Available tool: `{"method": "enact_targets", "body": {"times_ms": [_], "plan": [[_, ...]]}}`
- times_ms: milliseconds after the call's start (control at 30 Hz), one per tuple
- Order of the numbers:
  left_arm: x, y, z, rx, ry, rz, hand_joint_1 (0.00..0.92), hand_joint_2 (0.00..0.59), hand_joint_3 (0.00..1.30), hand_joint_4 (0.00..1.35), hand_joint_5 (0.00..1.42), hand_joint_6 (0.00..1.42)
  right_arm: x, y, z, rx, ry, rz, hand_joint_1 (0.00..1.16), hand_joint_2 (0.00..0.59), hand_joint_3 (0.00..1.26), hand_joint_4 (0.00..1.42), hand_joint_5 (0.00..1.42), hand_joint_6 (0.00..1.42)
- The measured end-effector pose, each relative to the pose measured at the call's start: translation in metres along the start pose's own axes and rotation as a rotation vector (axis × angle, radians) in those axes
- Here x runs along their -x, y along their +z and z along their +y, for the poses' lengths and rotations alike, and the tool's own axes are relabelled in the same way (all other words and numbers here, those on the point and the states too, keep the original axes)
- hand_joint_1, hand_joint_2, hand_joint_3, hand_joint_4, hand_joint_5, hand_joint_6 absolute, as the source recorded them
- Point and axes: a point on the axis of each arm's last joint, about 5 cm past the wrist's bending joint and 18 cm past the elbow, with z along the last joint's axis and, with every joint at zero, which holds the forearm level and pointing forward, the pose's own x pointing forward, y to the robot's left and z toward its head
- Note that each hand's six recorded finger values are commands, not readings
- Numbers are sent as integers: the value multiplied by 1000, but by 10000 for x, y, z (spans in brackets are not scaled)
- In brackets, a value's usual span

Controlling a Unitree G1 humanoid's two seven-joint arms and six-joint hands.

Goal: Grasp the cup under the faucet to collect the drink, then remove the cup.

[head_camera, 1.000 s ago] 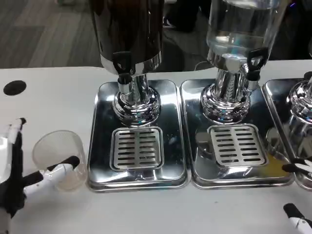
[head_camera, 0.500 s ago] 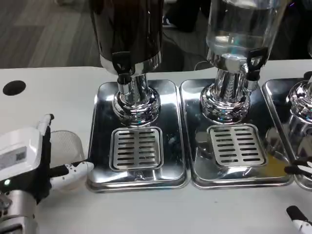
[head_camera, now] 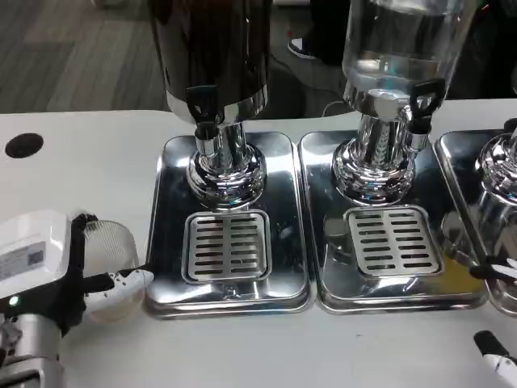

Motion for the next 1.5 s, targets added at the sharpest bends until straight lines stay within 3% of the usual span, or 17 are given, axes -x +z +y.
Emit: {"method": "enact_targets", "body": {"times_ms": [333,667,867,1133,1233,1500], "plan": [[23,-62,-13,67,55,2,372,104,454,531,848,1076,-41,0,19,6,15,0,700,332,285,154,169,81],[92,26,273,143,195,-88,354,106,454,532,858,1085,-52,9,60,-2,34,-2,699,331,285,149,169,81],[69,68,321,153,204,-108,353,107,454,532,859,1076,-55,15,63,-4,35,-6,693,328,285,145,169,81],[-138,202,151,165,113,-100,353,107,454,532,853,1075,11,15,75,-11,47,8,688,326,285,145,162,81],[-211,295,74,176,76,-98,353,107,454,532,853,1076,49,14,56,-10,41,9,687,326,285,145,162,81],[-300,544,31,197,80,-158,353,108,454,532,852,1078,133,-9,2,-7,36,22,685,326,285,145,168,81]]}}
